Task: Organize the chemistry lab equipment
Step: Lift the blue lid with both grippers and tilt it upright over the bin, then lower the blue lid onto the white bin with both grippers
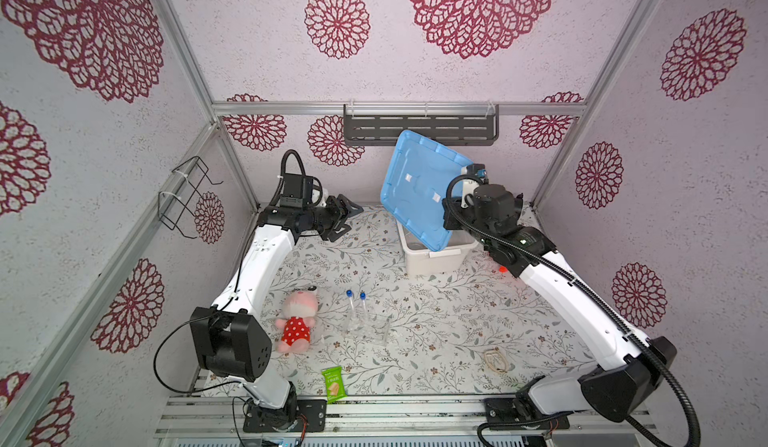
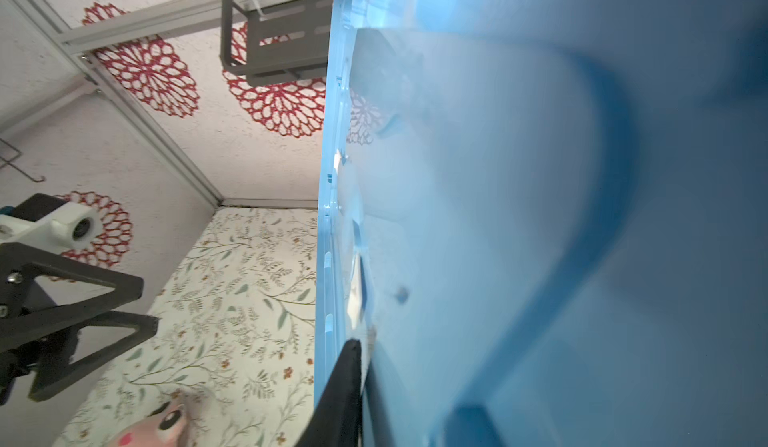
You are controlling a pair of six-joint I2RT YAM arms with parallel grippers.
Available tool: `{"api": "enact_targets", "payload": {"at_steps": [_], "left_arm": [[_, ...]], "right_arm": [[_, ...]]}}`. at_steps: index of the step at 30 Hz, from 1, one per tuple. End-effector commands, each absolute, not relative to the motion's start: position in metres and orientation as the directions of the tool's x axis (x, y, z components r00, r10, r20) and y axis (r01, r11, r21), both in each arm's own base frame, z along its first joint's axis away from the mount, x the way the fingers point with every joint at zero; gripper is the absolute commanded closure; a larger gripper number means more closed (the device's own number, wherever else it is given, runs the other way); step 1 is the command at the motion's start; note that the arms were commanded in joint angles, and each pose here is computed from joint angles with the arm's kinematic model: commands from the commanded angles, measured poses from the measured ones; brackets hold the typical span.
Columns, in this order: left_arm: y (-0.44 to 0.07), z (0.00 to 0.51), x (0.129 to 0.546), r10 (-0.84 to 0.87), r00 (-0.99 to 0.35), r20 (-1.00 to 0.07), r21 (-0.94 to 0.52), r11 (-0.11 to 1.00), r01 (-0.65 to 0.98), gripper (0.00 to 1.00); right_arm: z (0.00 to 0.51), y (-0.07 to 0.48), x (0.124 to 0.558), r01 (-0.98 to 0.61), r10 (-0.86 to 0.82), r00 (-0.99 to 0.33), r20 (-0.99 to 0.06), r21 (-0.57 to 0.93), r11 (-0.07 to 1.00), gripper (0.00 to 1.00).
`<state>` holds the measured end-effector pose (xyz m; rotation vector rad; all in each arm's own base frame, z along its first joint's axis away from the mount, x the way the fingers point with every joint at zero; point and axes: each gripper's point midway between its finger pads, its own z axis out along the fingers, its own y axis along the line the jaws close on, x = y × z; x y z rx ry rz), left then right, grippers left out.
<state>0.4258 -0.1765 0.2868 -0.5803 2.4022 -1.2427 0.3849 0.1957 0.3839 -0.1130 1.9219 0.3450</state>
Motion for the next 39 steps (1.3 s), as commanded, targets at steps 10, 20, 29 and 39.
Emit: {"api": "enact_targets", "payload": {"at_steps": [10, 20, 29, 39], "left_arm": [[-0.208, 0.301, 0.442, -0.48, -0.86, -0.172, -0.858, 0.502, -0.109, 0.27], [-0.228, 0.313, 0.463, -0.474, -0.864, -0.168, -0.904, 0.423, -0.057, 0.28], [-0.232, 0.303, 0.474, -0.462, -0.873, -0.155, -0.912, 0.407, -0.053, 0.28], [-0.221, 0.281, 0.482, -0.459, -0.876, -0.152, -0.909, 0.413, -0.058, 0.28]], "right_arm": [[0.447, 0.137, 0.368, -0.124, -0.329, -0.149, -0.933, -0.312, 0.942, 0.9], [0.448, 0.156, 0.372, -0.116, -0.747, 0.013, -0.664, -0.743, 0.659, 0.91], [0.422, 0.177, 0.4, -0.076, -0.962, -0.013, -0.274, -0.959, 0.274, 0.89], [0.396, 0.199, 0.437, 0.037, -0.999, -0.027, 0.019, -0.999, -0.02, 0.87]]}}
